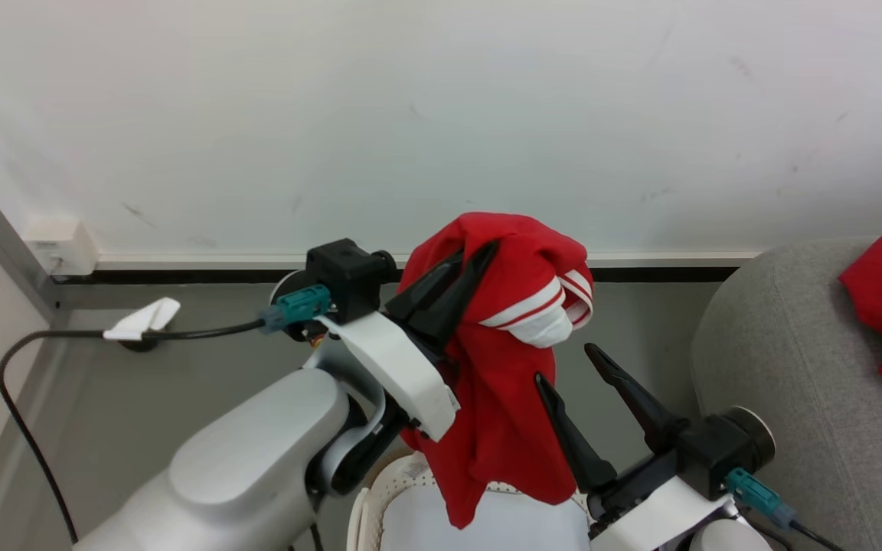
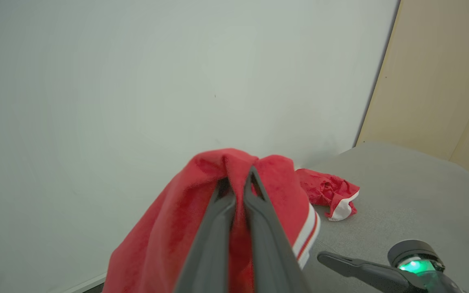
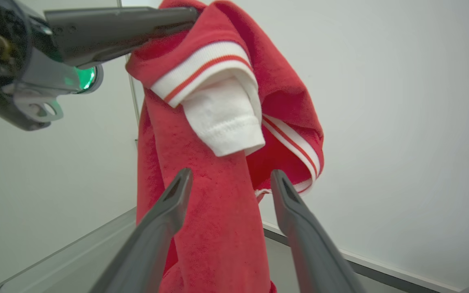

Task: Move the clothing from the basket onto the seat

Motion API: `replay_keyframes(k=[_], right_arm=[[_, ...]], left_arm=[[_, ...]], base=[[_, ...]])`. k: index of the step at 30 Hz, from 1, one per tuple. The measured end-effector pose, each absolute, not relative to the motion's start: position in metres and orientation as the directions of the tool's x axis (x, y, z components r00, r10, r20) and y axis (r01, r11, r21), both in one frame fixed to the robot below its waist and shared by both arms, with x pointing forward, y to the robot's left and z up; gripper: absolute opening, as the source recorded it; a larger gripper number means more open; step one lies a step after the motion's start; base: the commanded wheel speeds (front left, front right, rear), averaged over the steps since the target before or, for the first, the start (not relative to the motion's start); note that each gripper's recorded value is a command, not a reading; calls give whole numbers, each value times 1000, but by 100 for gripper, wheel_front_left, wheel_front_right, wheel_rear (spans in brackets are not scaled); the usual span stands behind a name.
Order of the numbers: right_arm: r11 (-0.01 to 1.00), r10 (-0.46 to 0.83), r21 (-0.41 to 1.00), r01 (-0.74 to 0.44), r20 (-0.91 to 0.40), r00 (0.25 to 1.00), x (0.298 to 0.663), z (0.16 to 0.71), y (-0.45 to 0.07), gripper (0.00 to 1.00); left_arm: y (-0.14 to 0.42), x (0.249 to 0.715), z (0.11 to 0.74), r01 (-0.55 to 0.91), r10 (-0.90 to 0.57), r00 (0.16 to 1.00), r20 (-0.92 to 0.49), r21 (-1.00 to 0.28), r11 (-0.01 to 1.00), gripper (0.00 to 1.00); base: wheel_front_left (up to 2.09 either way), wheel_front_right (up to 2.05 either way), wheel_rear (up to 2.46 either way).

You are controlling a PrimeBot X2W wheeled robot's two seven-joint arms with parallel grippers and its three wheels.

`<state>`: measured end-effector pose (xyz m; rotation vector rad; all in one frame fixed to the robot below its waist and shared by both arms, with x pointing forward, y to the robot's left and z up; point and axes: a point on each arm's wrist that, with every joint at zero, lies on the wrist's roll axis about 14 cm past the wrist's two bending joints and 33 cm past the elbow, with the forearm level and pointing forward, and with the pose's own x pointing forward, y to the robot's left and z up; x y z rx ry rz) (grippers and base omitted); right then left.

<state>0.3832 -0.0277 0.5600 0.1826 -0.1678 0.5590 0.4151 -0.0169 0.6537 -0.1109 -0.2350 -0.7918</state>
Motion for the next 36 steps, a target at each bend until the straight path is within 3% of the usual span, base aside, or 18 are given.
replay_keyframes(k=[4,18,25,26,27,28,36], right_arm=[[803,564,100,-588,191,803,388,566,-12,100],[677,736,83,-731,-55,675,384,526,35,100],[648,761,103,-754,-85,643,384,515,54,100],[649,760,108,-753,-87,644,384,513,55,11],[648,762,108,-754,-90,642,384,511,56,11],[647,762,112,-754,-91,641,384,509,57,0],[681,729,146,-717,-53,682,392,509,47,0]], left_arm=[[-19,409,644,723,-701,675,230,-19,691,0],[-23,380,641,741,-723,658,213,-8,672,0],[-19,373,643,734,-717,663,214,2,679,0],[-18,373,643,733,-716,664,215,2,680,0],[-18,373,643,731,-714,666,215,3,682,0],[-17,373,643,729,-712,668,215,3,685,0],[-12,377,638,716,-700,684,206,-8,698,0]], base=[[0,0,0],[0,0,0],[0,0,0],[0,0,0],[0,0,0],[0,0,0],[0,0,0]])
